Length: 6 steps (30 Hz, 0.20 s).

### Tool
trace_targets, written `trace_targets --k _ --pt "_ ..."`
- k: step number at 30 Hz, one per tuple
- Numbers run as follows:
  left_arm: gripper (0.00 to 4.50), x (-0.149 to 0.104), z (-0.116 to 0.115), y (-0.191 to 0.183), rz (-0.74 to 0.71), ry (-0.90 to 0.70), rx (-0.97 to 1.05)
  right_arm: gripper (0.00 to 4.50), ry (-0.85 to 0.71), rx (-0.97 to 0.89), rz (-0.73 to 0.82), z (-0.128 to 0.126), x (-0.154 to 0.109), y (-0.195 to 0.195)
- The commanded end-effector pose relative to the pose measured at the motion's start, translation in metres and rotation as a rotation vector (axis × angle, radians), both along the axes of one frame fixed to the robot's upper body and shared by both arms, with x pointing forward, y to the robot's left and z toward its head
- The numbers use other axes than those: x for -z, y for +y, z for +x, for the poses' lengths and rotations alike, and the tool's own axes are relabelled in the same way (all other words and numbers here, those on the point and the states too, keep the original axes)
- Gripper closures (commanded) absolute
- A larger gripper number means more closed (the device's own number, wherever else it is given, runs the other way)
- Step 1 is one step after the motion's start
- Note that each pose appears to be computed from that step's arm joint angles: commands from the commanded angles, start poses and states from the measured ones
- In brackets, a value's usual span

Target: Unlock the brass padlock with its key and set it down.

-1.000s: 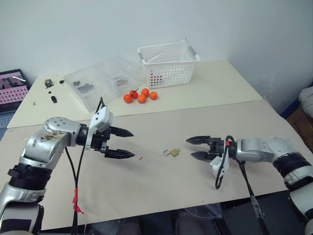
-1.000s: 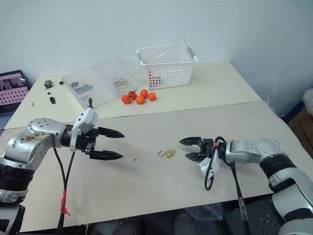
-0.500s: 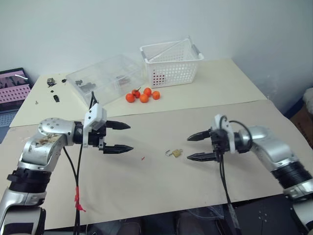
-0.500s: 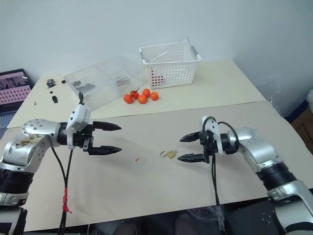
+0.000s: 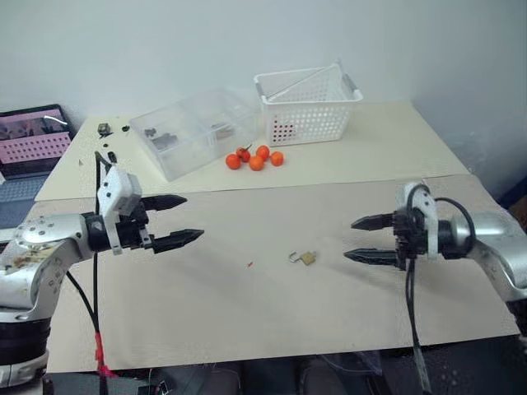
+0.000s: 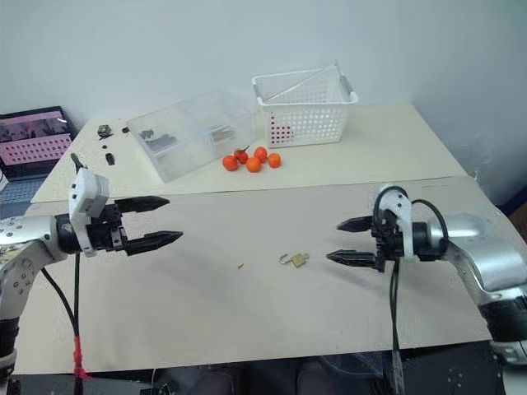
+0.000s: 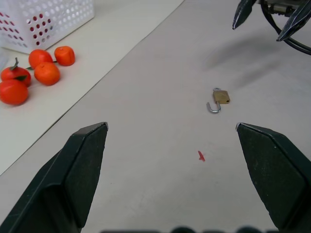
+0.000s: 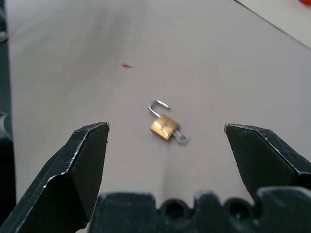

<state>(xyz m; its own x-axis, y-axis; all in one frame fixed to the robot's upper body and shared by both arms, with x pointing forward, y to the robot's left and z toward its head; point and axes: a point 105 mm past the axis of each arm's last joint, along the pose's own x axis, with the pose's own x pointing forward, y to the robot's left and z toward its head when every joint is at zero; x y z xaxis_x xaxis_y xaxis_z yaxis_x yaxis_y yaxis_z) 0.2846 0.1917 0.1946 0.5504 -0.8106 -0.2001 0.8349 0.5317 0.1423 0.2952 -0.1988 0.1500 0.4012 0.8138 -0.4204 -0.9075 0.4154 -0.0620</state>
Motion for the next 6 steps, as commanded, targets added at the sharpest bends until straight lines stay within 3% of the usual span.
trace_targets --k 1,6 --pt "0.00 -0.005 0.005 -0.007 -0.003 -0.057 -0.005 0.01 -0.098 0.061 0.031 0.004 -0.016 -0.010" --pt "0.00 0.007 0.008 -0.011 -0.012 -0.055 -0.010 0.01 -0.107 0.110 0.046 0.004 -0.014 -0.019"
